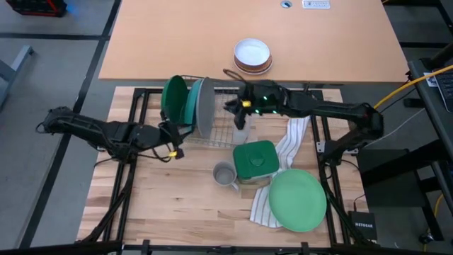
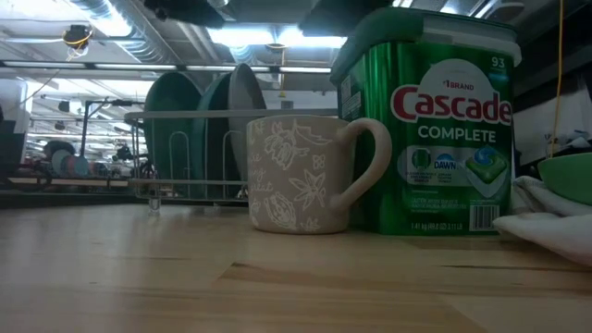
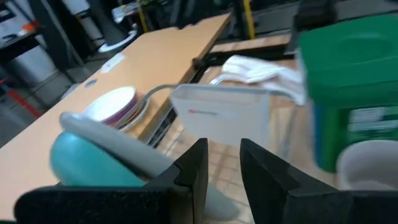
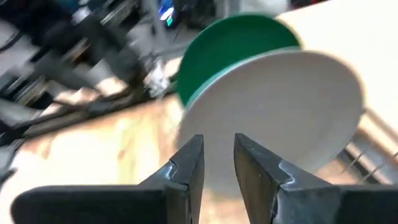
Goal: Sort dishes
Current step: Put the light green plate in the dish rack
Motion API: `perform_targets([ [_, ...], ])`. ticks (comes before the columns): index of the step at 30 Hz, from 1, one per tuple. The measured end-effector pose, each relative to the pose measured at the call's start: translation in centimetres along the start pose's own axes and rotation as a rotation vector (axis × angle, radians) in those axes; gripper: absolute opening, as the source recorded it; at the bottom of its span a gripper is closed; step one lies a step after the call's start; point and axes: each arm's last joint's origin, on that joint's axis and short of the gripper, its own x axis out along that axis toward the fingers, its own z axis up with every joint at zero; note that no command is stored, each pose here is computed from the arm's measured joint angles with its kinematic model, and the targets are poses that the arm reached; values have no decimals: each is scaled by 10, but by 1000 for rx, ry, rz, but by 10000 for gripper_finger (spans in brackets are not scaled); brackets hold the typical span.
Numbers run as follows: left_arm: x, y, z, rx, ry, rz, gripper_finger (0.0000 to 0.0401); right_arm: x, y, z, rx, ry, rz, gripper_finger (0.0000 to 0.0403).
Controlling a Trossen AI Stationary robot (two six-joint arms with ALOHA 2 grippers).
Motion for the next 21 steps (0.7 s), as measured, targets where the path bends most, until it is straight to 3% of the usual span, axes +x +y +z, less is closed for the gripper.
perform_targets([
  [5, -11, -11, 1, -15, -23, -71, 84, -35, 37, -11, 35, 157, 102, 90],
  [10, -18, -21, 0, -20, -28, -169, 84, -60, 81, -31, 125, 361, 286, 90],
  [14, -21, -25, 0, -14, -36, -221, 84, -70, 116, -47, 198, 499, 401, 90],
  [21, -27, -31, 0, -3, -46, -258, 84, -72, 173, -79, 241, 651, 482, 90],
])
